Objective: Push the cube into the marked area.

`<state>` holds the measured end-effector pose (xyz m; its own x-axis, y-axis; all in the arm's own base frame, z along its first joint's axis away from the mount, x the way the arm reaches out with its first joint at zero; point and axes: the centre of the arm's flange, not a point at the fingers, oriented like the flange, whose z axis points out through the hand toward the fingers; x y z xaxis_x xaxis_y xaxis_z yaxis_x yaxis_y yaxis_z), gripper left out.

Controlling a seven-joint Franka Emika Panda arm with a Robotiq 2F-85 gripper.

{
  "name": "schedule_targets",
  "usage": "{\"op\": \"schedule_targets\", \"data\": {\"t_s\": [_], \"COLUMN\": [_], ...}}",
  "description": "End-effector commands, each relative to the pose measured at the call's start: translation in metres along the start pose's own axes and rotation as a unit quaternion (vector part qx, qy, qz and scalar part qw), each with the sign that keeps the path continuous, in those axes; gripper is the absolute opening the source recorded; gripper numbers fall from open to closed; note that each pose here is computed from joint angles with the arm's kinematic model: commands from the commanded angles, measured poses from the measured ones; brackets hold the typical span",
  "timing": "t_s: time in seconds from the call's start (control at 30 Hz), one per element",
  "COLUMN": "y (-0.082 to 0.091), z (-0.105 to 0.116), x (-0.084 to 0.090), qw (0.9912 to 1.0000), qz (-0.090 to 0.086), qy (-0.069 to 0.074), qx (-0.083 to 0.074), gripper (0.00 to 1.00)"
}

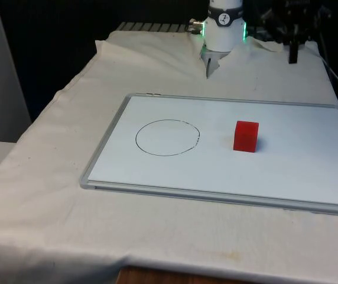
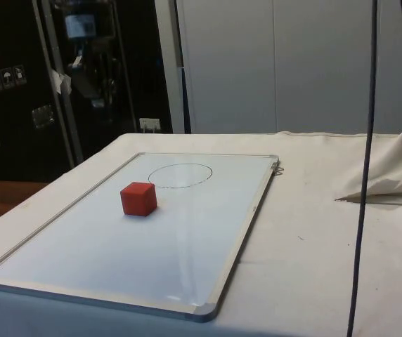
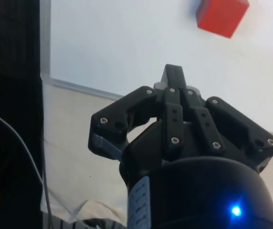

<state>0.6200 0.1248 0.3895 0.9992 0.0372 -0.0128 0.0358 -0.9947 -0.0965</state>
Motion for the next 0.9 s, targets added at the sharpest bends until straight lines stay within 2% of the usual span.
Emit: {"op": "schedule_targets", "data": {"t_s": [0.0, 0.13, 0.37, 0.4, 0.63, 0.7, 0.87], "y": [-0.007, -0.012, -0.03, -0.027, -0.04, -0.039, -0.04], "z": [0.009, 0.021, 0.056, 0.053, 0.086, 0.087, 0.111], "x": [0.004, 0.007, 0.014, 0.013, 0.017, 0.016, 0.017], "qw": [0.99999, 0.99999, 0.99993, 0.99994, 0.99987, 0.99982, 0.99983], "qz": [0.001, -0.002, -0.004, -0.005, -0.007, -0.009, -0.008], "qy": [0.0, -0.001, 0.0, -0.001, -0.001, -0.003, -0.005], "qx": [0.004, 0.004, 0.011, 0.01, 0.015, 0.016, 0.016], "gripper": [0.0, 0.0, 0.0, 0.0, 0.0, 0.0, 0.0]}}
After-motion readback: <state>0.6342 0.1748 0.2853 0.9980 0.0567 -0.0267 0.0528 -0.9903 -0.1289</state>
